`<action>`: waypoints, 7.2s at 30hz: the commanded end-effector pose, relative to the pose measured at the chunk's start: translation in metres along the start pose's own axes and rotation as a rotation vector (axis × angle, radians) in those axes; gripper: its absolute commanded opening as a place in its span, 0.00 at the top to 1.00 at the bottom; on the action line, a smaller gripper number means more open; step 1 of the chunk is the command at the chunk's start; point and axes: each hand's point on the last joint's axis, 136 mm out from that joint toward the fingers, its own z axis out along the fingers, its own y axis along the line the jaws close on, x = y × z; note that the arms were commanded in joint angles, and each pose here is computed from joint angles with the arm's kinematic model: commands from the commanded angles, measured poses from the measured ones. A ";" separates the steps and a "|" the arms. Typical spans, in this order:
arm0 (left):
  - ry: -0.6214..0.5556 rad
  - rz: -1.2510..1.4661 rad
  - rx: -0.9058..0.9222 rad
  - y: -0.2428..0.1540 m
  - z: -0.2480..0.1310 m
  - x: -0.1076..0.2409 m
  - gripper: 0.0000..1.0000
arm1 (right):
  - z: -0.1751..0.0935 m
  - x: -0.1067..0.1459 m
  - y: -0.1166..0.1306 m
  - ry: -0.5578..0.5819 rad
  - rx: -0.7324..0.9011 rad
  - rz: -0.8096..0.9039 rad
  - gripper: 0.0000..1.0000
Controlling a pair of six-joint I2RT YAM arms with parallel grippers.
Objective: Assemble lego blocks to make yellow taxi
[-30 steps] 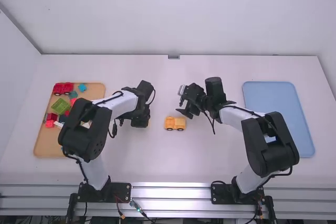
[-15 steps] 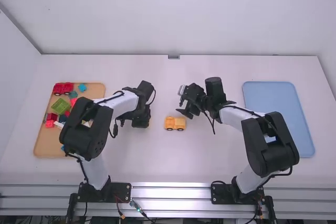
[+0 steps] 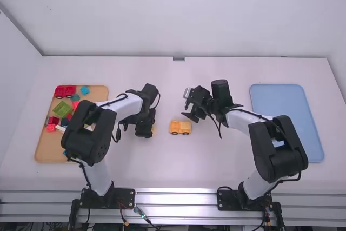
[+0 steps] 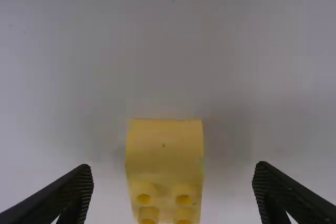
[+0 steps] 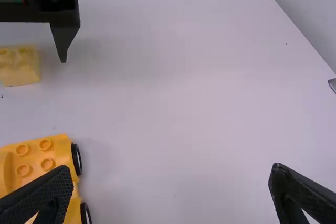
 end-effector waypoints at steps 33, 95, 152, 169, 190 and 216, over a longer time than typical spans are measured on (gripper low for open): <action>-0.506 1.871 0.254 -0.154 -0.165 -0.026 0.01 | -0.003 -0.017 -0.012 -0.042 0.035 -0.044 0.01; -0.186 2.740 1.368 -0.001 -0.015 0.008 0.10 | -0.016 -0.029 0.024 -0.197 -0.175 -0.116 0.01; -0.234 2.709 1.449 -0.026 -0.020 0.011 0.65 | -0.024 -0.004 0.036 -0.138 -0.232 -0.059 0.01; -0.227 2.792 1.579 -0.024 -0.058 0.064 0.67 | -0.023 0.034 0.080 -0.191 -0.193 -0.063 0.01; -0.184 2.835 1.416 -0.031 -0.043 0.109 0.74 | 0.024 0.058 0.083 -0.304 -0.344 0.043 0.01; -0.155 2.747 1.420 -0.019 -0.028 0.123 0.74 | 0.039 0.062 0.090 -0.256 -0.348 0.017 0.41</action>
